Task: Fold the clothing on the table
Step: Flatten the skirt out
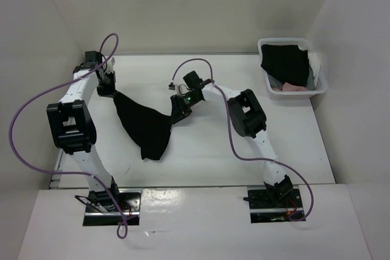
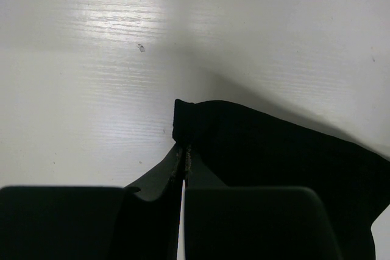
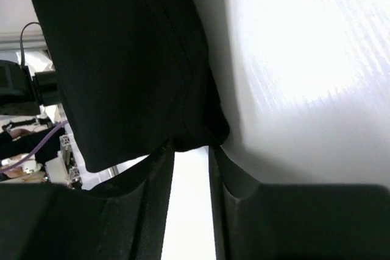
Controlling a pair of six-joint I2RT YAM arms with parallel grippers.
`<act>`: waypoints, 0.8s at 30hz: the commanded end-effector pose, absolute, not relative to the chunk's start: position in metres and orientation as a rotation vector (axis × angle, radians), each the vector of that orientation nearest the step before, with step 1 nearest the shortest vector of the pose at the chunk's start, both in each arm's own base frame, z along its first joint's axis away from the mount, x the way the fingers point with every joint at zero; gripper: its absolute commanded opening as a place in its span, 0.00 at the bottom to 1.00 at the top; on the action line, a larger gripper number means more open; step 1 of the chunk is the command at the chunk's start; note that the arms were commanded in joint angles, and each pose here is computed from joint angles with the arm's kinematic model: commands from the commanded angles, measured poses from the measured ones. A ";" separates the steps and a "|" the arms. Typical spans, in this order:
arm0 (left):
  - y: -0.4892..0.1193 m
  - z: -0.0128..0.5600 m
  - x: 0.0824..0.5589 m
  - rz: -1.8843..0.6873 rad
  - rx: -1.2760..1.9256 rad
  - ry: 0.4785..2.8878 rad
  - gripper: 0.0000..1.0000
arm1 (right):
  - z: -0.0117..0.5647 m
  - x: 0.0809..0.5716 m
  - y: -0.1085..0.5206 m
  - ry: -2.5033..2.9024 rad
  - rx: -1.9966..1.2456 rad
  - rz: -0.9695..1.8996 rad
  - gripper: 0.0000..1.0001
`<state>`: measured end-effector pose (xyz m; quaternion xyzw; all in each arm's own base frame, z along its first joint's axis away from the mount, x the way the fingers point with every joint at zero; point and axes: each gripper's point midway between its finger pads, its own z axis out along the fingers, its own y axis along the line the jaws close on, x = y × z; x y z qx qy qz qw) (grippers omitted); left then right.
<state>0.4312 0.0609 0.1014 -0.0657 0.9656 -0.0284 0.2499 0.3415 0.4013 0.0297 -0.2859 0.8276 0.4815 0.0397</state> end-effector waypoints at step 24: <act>0.049 0.194 0.432 -0.094 -0.064 2.427 0.00 | 0.140 0.392 0.391 2.274 -0.911 1.050 0.00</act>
